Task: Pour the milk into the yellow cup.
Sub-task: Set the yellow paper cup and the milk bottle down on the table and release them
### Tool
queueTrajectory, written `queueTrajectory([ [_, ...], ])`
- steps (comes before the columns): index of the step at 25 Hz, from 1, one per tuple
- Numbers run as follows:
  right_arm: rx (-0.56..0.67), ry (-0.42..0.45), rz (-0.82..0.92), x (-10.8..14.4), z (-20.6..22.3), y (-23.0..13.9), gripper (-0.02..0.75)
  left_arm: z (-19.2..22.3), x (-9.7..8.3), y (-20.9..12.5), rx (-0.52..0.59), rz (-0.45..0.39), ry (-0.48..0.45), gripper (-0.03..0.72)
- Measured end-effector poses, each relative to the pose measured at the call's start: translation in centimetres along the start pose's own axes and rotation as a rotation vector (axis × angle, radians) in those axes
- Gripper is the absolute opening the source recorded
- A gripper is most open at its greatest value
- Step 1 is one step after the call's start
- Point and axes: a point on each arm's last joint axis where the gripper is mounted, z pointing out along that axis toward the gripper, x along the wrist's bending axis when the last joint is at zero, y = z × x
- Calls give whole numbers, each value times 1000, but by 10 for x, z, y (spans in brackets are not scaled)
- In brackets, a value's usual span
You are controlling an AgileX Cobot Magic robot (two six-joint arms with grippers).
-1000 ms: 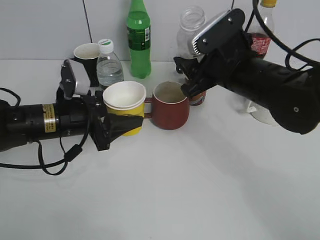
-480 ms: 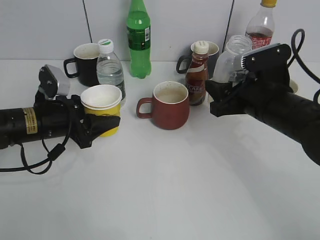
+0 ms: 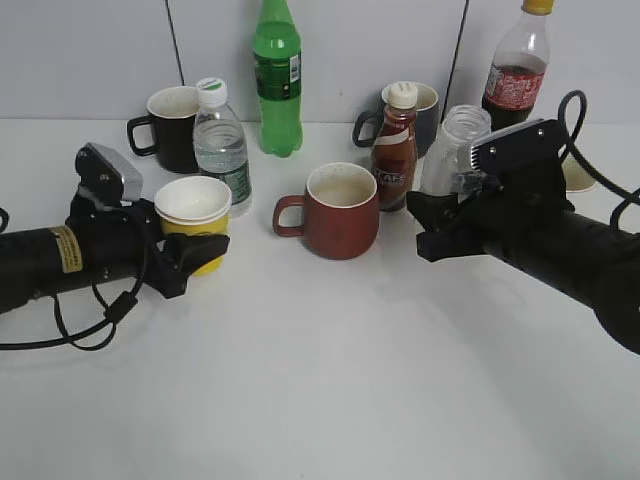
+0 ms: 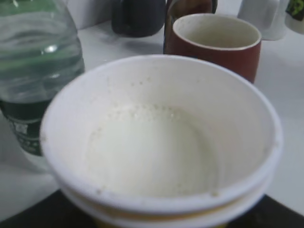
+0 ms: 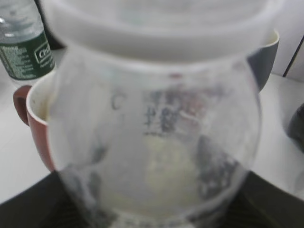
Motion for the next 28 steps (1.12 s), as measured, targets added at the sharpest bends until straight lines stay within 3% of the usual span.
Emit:
queueTrajectory([
  [7, 25, 4, 2, 1, 5, -13, 438, 7, 5, -19, -19, -24, 40, 443],
  [18, 11, 4, 2, 1, 5, -12, 438, 27, 16, -30, -41, -25, 24, 455],
  [25, 10, 4, 2, 1, 5, -12, 438, 28, 16, -33, -30, -29, 24, 576],
  [28, 10, 4, 2, 1, 5, -12, 438, 28, 16, -34, -25, -31, 25, 594],
])
